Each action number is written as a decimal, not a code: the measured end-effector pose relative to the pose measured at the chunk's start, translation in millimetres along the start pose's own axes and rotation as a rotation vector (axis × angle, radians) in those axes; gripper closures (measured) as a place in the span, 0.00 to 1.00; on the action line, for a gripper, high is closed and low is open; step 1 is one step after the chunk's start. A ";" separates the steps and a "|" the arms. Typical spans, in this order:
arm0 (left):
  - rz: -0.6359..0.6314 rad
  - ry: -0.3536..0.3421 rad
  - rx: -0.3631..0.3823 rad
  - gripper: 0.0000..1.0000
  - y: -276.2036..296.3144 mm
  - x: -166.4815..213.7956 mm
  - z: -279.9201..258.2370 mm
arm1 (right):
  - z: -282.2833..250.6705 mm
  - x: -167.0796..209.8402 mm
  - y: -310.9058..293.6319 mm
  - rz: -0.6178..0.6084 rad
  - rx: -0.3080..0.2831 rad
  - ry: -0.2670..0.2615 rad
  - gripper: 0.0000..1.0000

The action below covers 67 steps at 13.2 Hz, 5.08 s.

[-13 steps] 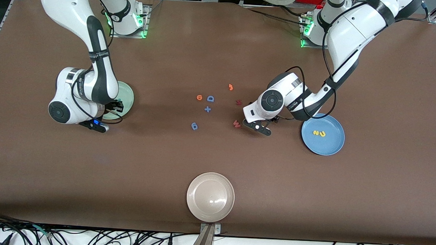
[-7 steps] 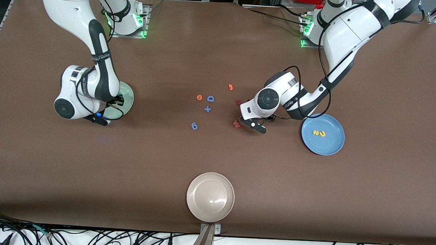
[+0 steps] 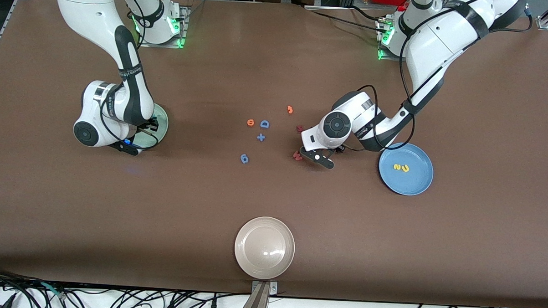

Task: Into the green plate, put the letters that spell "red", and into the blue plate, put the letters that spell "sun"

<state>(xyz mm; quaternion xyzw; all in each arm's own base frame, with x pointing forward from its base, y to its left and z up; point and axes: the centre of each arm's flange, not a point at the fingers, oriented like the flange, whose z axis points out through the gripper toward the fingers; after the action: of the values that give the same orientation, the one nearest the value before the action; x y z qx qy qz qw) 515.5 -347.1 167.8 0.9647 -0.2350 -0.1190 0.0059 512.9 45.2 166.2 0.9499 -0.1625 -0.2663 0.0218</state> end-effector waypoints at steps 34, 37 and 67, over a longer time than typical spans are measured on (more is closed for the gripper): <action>0.007 -0.098 0.088 0.74 -282.2 -45.1 -44.8 | 31.1 -178.5 -329.9 0.216 0.183 0.259 0.02; 0.013 -0.077 0.105 0.59 -285.8 -42.7 -46.0 | 43.9 -177.4 -330.4 0.216 0.160 0.259 0.03; -0.003 0.015 0.195 0.00 -264.3 -31.5 -197.8 | -97.4 -103.9 -166.2 0.119 0.012 0.102 0.72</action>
<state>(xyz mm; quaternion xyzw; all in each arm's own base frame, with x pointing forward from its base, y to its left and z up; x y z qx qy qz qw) 653.8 -106.6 349.4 0.9619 -0.2439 -0.0885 -0.0864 528.6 231.4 280.2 0.9510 -0.2189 -0.2148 0.0401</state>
